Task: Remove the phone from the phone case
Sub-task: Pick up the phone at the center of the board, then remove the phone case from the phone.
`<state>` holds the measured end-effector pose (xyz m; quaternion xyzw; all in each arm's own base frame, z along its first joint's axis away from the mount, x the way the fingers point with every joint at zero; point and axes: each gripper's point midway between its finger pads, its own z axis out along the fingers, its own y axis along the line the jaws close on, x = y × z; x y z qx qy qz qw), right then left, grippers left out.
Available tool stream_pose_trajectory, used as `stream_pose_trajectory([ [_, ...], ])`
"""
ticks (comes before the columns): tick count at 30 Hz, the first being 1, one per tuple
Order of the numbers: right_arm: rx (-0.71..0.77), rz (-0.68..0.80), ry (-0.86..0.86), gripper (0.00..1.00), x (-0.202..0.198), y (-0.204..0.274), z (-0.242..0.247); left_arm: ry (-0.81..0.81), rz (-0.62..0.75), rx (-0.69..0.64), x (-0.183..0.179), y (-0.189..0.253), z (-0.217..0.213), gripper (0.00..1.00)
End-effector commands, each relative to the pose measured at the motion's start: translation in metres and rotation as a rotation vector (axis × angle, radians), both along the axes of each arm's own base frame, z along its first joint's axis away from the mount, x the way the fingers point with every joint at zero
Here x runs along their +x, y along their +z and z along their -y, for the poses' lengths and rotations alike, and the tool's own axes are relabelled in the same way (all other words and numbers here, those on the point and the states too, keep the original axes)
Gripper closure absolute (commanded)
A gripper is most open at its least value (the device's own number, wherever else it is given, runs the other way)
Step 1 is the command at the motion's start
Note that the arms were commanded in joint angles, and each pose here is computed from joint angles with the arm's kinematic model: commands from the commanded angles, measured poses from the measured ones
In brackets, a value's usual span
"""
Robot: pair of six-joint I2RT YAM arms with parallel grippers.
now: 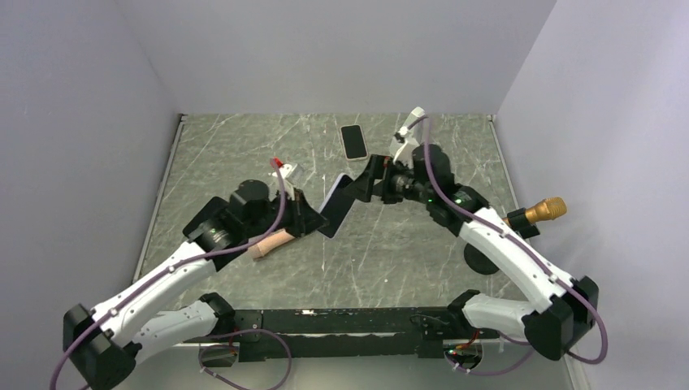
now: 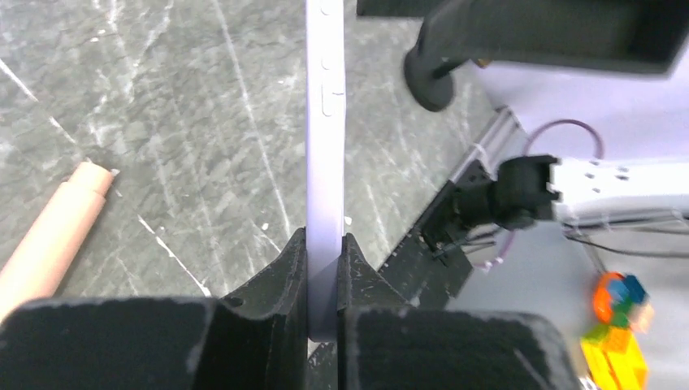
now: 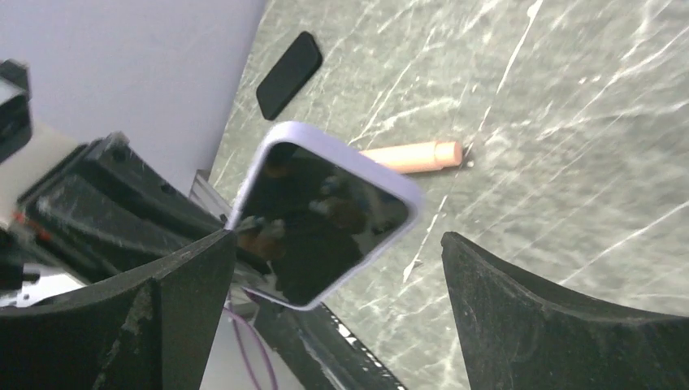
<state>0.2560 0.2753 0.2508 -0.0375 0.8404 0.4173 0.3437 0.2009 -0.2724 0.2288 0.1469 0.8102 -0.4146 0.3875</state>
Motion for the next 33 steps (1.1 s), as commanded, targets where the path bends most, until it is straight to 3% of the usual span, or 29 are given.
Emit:
stream_pose_trajectory([
  [1, -0.028, 0.15, 0.199, 0.01, -0.023, 0.025, 0.025, -0.252, 0.09, -0.181, -0.035, 0.047, -0.005, 1.0],
  [5, 0.125, 0.223, 0.388, 0.02, -0.054, 0.047, 0.018, -0.391, 0.051, -0.302, -0.064, 0.061, -0.008, 1.0],
  [8, 0.23, 0.246, 0.493, 0.09, -0.071, 0.06, 0.01, -0.446, 0.049, -0.397, -0.079, 0.074, -0.008, 1.0],
  [13, 0.28, 0.217, 0.535, 0.38, -0.072, 0.06, 0.003, -0.455, 0.03, -0.488, -0.083, 0.08, -0.01, 1.0],
  [17, 0.311, 0.217, 0.564, 0.49, -0.074, 0.063, 0.0, -0.456, 0.016, -0.487, -0.083, 0.077, -0.01, 1.0],
  [33, 0.436, 0.194, 0.613, 0.56, -0.086, 0.07, -0.002, -0.455, 0.009, -0.568, -0.078, 0.088, -0.015, 1.0],
])
